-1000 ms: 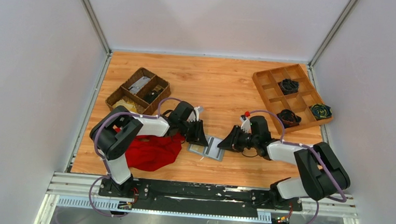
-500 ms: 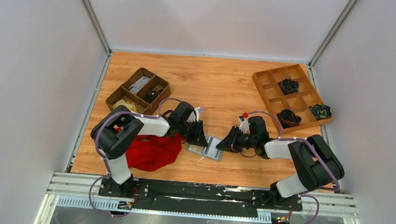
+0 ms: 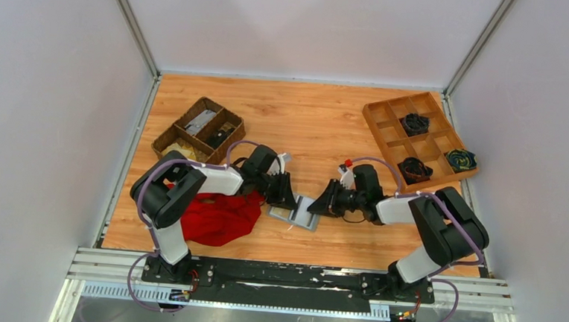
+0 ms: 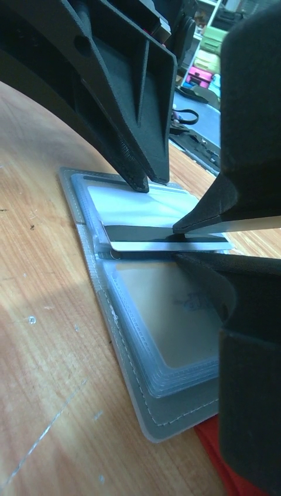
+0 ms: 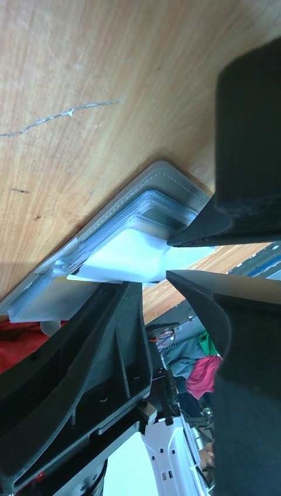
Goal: Take the credit cards out of the card holder
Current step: Remove the credit card from the card holder.
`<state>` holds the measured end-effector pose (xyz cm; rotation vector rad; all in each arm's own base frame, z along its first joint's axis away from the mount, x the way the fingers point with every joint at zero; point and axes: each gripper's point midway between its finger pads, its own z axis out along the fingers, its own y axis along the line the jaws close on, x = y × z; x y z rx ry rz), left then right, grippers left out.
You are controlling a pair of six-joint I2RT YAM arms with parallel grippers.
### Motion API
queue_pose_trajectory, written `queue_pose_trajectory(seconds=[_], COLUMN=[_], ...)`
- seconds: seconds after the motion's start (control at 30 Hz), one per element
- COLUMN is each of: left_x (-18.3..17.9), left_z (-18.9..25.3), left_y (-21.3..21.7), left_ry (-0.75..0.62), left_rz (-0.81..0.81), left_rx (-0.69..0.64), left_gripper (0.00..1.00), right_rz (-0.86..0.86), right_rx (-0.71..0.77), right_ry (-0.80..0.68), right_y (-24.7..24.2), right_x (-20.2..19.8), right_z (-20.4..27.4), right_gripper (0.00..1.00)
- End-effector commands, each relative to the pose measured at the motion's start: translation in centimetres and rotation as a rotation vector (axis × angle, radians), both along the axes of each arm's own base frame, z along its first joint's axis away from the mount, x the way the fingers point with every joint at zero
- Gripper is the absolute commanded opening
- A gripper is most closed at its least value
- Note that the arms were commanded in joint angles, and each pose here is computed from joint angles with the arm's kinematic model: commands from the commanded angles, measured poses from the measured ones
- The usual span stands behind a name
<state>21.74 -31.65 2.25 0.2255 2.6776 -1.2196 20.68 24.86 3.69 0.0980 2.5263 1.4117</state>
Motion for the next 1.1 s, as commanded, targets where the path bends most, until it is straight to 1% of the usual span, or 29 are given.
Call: queue_pose_trajectory(seconds=[0.0,0.13,0.2,0.27,0.33,0.37,0.7,1.07], left_x=[0.0,0.1,0.1,0.1,0.1,0.0,0.5,1.5], left_z=[-1.4,-1.4,-1.4,-1.6,-1.8,-1.9,-2.1,-2.0], left_y=[1.0,1.1,1.3,1.5,1.7,1.8,4.1,6.2], left_ry=[0.020,0.020,0.020,0.023,0.025,0.027,0.027,0.030], left_rz=[0.000,0.000,0.002,0.005,0.007,0.008,0.052,0.108], left_rx=[0.036,0.034,0.035,0.039,0.043,0.045,0.052,0.044], left_gripper=[0.23,0.21,0.19,0.14,0.03,0.00,0.00,0.00], right_rz=[0.014,0.016,0.014,0.014,0.014,0.012,-0.015,-0.026], right_rx=[-0.024,-0.033,-0.036,-0.040,-0.044,-0.048,-0.094,-0.108], right_ry=[0.021,0.052,0.062,0.070,0.076,0.080,0.126,0.137], right_y=[0.3,0.3,0.3,0.3,0.2,0.2,-0.8,-1.2], right_x=[-0.3,-0.4,-0.4,-0.5,-0.6,-0.6,-0.9,-0.9], right_z=[-1.1,-1.8,-2.0,-2.2,-2.4,-2.5,-3.7,-4.0], right_gripper=[0.25,0.24,0.23,0.23,0.23,0.23,0.23,0.22])
